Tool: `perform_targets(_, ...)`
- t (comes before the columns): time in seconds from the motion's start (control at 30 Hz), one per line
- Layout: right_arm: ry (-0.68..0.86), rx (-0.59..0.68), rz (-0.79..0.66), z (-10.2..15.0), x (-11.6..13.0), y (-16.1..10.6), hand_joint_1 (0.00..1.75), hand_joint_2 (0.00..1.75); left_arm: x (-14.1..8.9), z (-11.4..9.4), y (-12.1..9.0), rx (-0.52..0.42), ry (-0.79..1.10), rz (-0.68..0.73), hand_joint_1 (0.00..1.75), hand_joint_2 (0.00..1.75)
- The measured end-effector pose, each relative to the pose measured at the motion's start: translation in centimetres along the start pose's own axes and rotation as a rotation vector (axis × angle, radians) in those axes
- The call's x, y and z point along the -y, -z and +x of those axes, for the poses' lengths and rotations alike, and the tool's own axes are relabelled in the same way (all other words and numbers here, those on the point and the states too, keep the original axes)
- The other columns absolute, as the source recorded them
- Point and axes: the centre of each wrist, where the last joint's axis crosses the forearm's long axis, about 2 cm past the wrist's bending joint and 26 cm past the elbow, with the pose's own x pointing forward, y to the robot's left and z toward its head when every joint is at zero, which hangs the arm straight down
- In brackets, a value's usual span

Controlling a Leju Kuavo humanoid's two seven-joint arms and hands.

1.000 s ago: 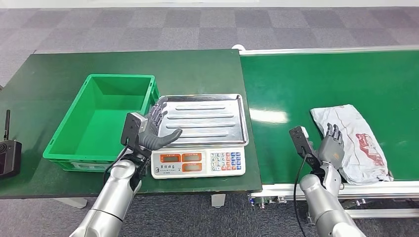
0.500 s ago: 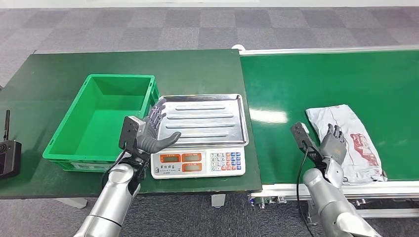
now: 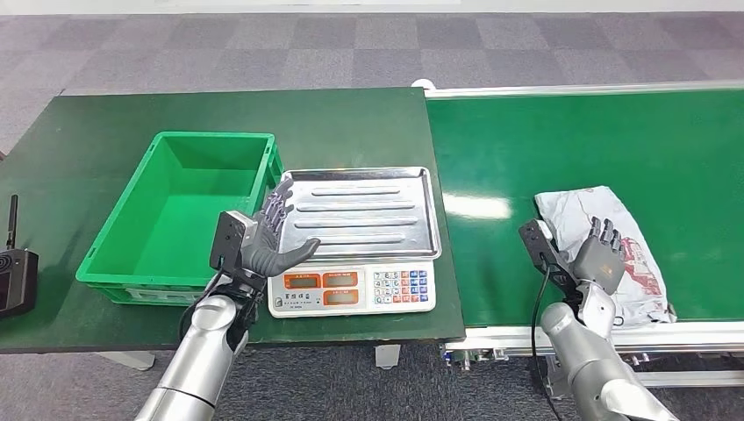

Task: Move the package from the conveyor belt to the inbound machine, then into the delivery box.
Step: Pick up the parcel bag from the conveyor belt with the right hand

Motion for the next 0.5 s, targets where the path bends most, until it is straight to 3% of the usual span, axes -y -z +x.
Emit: perform_targets(0.5,-0.025,-0.038,0.046,-0.57,-0.46,-0.45,0.0,1.75,0.08,0.4,-0.14,0.019,-0.002,-0.009,0.0,1.75)
